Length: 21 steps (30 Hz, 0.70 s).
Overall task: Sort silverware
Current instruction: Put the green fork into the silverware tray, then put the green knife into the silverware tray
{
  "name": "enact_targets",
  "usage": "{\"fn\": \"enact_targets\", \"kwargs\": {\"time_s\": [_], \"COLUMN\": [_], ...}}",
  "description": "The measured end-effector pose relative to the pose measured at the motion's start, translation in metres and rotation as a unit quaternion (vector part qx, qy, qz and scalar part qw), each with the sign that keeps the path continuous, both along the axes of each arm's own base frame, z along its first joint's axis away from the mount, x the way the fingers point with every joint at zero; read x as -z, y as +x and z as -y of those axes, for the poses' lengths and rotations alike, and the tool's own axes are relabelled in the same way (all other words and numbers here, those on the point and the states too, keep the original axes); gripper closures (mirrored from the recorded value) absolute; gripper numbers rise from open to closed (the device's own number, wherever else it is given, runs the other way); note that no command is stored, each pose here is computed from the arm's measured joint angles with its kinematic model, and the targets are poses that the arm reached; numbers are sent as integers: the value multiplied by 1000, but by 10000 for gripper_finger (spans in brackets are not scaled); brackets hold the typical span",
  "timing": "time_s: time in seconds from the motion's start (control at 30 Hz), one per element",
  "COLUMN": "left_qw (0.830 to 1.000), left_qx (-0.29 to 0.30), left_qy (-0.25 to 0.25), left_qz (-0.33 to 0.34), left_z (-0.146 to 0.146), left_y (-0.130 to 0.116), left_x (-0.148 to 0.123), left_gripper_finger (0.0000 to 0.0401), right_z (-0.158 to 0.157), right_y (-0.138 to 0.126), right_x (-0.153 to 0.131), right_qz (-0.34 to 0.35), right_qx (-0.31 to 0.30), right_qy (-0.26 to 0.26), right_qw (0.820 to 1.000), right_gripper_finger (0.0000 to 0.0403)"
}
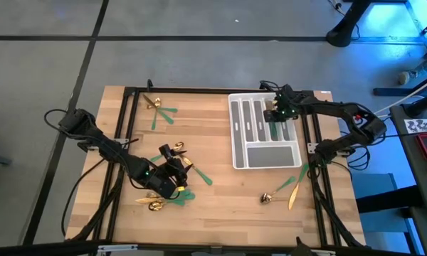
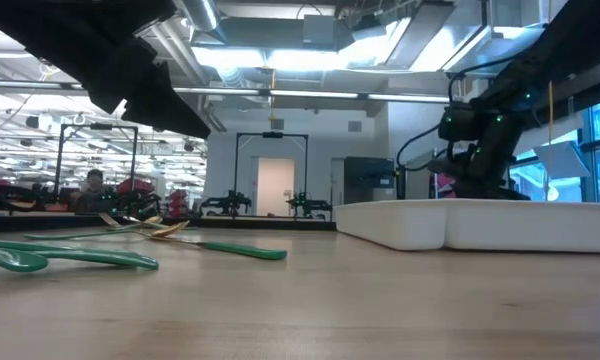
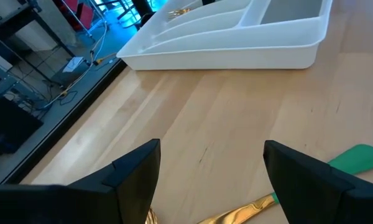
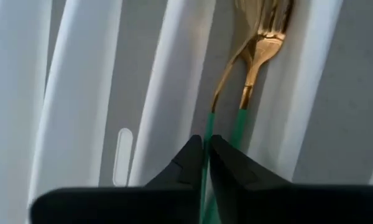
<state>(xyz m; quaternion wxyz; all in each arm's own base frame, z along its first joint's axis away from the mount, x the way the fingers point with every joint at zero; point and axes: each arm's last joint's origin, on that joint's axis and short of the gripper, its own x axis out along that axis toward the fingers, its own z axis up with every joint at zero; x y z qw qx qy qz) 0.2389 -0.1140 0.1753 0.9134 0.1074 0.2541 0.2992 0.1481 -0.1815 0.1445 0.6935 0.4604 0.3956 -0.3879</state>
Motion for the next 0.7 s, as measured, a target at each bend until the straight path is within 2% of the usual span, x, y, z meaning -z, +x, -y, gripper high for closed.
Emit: {"fn": "enact_targets", "kwargs": {"time_s": [0.1, 0.23, 0.43, 0.57, 0.7], "left_qw": [1000, 1000, 1000, 1000, 1000], "left_qx": [0, 0, 0, -2, -3], "left_qy": [0, 0, 0, -4, -6], "left_qz": [0, 0, 0, 4, 6], "left_z": [0, 0, 0, 0, 1], "left_y": [0, 0, 0, 0, 0], "left_x": [0, 0, 0, 0, 0], "left_gripper_finger": [127, 127, 127, 127, 127], "right_z": [0, 4, 4, -20, -65], "right_y": [1, 3, 4, 12, 28], "right_x": [-7, -30, -77, -98, -107], "right_qz": [-8, -9, -35, -41, -34], "right_qx": [-17, -32, -39, -80, -151], "right_qy": [-1, -17, -84, -145, -193], "right_qw": [1000, 999, 995, 985, 969], "right_gripper_finger": [326, 279, 259, 258, 258]}}
